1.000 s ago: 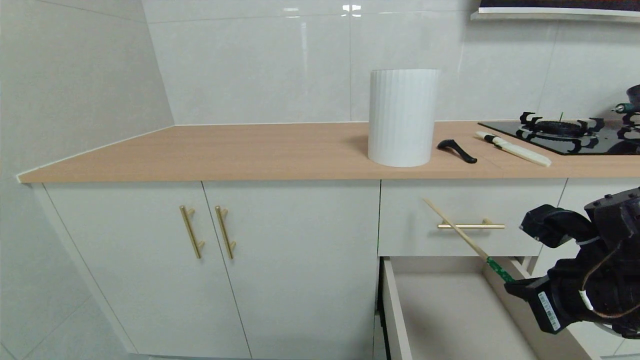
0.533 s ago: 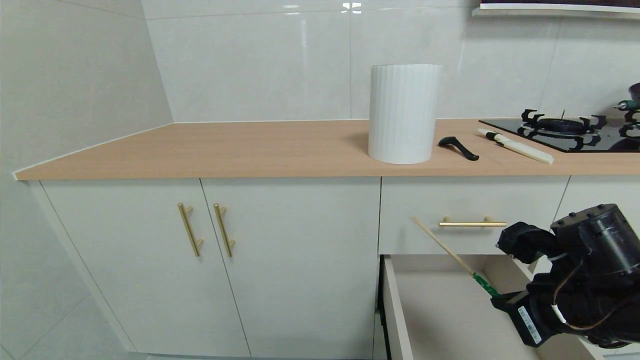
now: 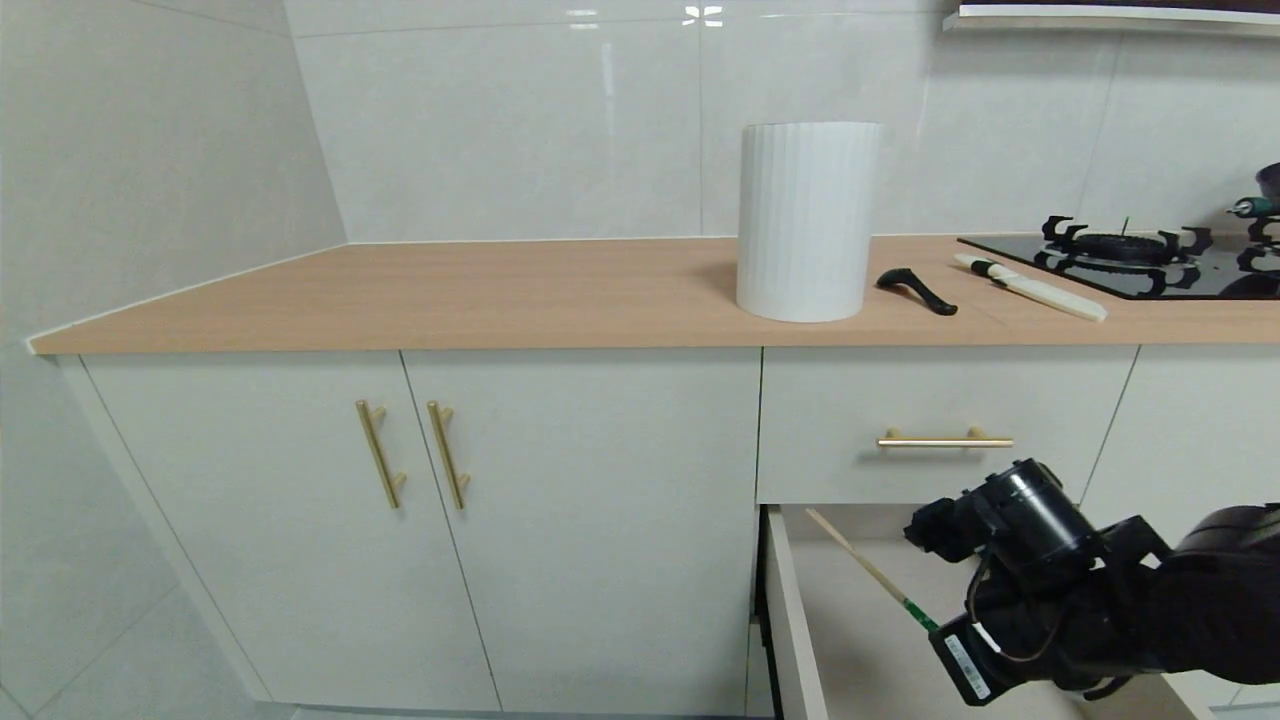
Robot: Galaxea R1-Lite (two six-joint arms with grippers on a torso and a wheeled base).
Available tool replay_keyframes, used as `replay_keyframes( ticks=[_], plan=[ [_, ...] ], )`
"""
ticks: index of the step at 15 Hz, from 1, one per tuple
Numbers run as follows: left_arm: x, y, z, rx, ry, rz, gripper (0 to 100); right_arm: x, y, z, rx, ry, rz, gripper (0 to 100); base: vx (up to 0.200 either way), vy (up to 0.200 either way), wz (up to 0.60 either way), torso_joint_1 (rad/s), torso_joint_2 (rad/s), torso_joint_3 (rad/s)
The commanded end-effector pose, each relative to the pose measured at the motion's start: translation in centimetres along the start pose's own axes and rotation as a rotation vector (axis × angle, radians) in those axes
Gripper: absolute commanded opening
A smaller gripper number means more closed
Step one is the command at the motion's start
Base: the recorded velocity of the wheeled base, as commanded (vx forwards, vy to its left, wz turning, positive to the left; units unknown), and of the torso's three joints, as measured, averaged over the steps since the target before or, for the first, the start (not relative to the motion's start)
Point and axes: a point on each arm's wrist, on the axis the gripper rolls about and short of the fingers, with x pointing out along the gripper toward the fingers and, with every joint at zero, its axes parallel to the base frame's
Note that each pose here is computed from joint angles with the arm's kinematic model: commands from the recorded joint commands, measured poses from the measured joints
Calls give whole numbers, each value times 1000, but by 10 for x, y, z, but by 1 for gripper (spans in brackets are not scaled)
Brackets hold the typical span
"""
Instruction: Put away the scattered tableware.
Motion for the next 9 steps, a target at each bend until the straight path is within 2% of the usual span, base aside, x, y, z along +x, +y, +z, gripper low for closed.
replay_keyframes(
  ticks=[1,3,4,7,9],
  plan=[
    [0,0,0,0,0,1,100,56,-1,7,79,137,22,0,0,0,0,0,0,0],
    [0,0,0,0,0,1,100,69,-7,11,103,175,33,0,0,0,0,0,0,0],
    [0,0,0,0,0,1,100,86,-7,19,131,251,25,0,0,0,0,0,0,0],
    [0,0,0,0,0,1,100,111,-6,29,210,337,1,0,0,0,0,0,0,0],
    [0,0,0,0,0,1,100,112,-3,33,261,348,-14,0,0,0,0,0,0,0]
  ],
)
